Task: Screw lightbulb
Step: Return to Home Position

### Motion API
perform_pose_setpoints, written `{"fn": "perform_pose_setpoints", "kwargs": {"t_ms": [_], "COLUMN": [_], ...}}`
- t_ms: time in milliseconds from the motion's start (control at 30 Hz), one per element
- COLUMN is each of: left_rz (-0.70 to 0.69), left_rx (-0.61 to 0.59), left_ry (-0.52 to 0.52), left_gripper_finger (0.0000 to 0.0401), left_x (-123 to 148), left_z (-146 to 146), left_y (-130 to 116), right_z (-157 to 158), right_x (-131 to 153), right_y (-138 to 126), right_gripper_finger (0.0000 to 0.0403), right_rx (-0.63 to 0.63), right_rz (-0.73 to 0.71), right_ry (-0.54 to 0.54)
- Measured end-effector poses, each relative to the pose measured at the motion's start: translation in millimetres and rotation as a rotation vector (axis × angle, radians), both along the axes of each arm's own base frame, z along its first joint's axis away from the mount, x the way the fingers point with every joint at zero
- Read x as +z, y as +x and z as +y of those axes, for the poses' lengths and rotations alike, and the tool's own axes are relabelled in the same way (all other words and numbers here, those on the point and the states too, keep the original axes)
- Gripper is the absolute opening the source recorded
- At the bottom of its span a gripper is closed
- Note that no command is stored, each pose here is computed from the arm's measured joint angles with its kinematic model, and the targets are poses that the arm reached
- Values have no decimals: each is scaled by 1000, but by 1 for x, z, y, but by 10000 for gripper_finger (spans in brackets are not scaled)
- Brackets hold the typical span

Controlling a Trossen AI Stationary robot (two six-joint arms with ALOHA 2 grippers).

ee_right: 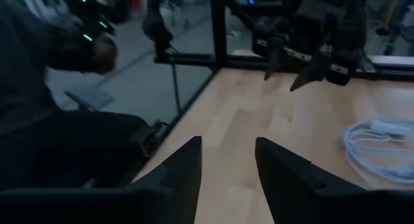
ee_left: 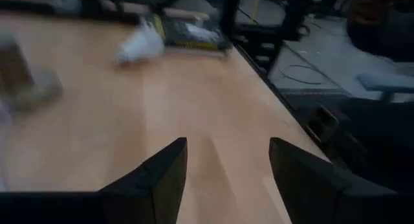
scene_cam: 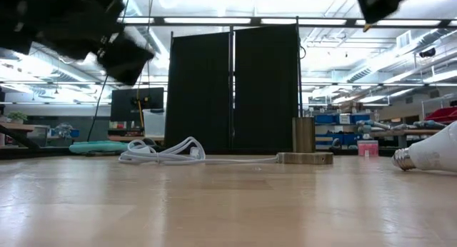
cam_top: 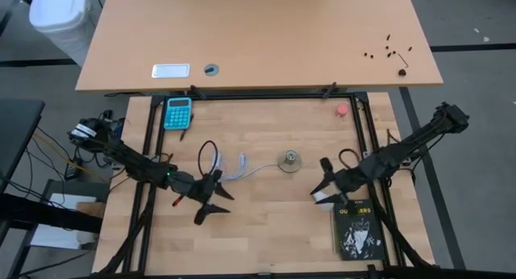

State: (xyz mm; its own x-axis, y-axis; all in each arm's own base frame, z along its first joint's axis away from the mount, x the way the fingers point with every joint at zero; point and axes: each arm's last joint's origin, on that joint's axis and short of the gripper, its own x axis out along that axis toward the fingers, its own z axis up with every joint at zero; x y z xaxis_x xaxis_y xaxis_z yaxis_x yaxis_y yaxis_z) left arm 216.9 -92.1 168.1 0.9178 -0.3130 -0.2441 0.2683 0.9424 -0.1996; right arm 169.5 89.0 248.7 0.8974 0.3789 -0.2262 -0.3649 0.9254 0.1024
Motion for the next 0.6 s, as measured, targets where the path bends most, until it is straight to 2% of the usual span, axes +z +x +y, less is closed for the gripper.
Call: {"fn": "perform_pose_setpoints", "kwargs": {"t_ms": [200, 333, 467, 600], "left_rz": [-20, -131, -163, -117], "left_rx": [-179, -260, -254, -191], "left_ry": [-174, -234, -238, -226], "left_gripper_finger": [194, 165, 145, 140], "left_x": [-11, -11, -18, -30], "left_z": [2, 5, 11, 17], "left_y": [-19, -33, -46, -54], "right_z": [-13, -18, -21, -23], "right_x": [-6, -4, -3, -2], "right_y": [-30, -43, -49, -47], "right_gripper_finger": [154, 154, 154, 153], "right_rx": [70, 90, 89, 40], "right_rz": [-77, -114, -112, -119], "right_ry": [63, 80, 79, 71]}}
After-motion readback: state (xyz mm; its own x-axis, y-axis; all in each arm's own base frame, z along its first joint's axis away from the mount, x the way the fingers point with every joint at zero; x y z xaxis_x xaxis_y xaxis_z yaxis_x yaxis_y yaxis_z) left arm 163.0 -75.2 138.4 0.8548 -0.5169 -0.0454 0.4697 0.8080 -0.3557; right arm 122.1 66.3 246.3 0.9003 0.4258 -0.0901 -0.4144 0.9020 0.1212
